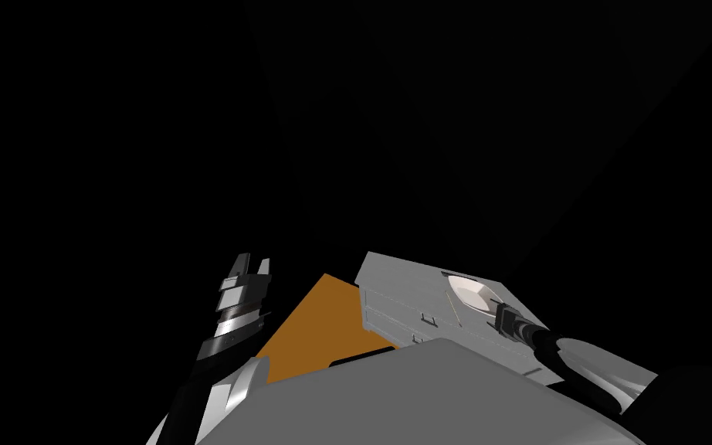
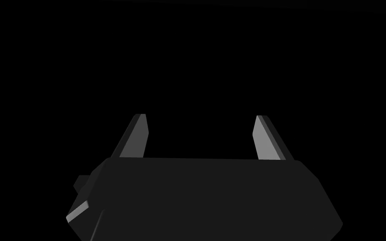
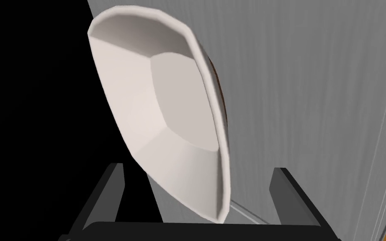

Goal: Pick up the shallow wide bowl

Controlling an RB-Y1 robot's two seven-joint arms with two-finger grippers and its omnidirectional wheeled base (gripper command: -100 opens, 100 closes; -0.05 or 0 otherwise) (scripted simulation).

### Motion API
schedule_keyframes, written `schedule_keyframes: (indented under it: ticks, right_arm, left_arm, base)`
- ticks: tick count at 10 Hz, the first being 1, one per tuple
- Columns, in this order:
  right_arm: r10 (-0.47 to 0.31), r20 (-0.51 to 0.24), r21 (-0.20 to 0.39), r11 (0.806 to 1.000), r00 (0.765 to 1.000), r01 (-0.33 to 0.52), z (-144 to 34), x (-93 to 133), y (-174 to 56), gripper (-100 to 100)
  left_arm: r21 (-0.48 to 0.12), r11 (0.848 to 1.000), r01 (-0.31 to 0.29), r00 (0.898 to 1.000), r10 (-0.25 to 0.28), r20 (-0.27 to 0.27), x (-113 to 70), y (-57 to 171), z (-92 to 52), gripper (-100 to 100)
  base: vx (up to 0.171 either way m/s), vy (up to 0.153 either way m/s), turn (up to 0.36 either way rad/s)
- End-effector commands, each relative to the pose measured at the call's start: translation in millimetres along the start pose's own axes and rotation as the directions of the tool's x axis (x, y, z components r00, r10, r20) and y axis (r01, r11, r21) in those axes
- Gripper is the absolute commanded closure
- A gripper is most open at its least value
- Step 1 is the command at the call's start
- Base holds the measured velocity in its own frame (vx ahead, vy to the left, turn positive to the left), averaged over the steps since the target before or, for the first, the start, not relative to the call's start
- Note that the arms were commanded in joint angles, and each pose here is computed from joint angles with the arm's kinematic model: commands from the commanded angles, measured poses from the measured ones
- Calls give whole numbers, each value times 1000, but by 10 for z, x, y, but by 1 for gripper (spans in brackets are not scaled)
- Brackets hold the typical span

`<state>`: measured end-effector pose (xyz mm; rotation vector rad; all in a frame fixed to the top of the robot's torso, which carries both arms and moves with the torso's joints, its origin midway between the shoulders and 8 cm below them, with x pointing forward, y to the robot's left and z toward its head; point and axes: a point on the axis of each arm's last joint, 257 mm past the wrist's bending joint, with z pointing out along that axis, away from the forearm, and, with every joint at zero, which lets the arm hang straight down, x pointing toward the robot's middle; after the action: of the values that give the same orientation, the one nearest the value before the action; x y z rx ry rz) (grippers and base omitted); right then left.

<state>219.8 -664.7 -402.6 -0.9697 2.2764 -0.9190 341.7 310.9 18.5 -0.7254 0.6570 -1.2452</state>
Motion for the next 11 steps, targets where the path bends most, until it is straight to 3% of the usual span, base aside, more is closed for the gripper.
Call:
schedule_keyframes:
  ticks: [1,3,5,6,7,9,10,11]
  right_arm:
    - [-70,-39,-21,997,997,69,-39,202,91,-100]
    - [-149,-81,-58,988,986,144,-77,450,195,-100]
    - [-149,-78,-62,988,986,145,-82,445,195,-100]
    - [-151,-81,-62,987,985,147,-85,452,197,0]
    - [-130,-104,-59,991,986,124,-59,516,272,-100]
    - [-127,-106,-59,991,986,121,-49,515,278,-100]
    - [-126,-108,-58,991,986,121,-47,520,279,100]
    - [-127,-107,-58,991,986,121,-47,520,279,100]
  left_arm:
    - [0,1000,0,1000,0,0,0,0,0,0]
    - [0,1000,0,1000,0,0,0,0,0,0]
    - [0,1000,0,1000,0,0,0,0,0,0]
    - [0,1000,0,1000,0,0,0,0,0,0]
    - [0,1000,0,1000,0,0,0,0,0,0]
    - [0,1000,0,1000,0,0,0,0,0,0]
    - [0,1000,0,1000,0,0,-1,0,0,0]
    - [0,1000,0,1000,0,0,0,0,0,0]
  base:
    - [51,39,140]
    - [52,35,131]
    - [27,22,47]
    - [0,0,0]
    - [-26,-40,215]
    - [-34,-46,126]
    - [-3,-5,-6]
    - [0,0,0]
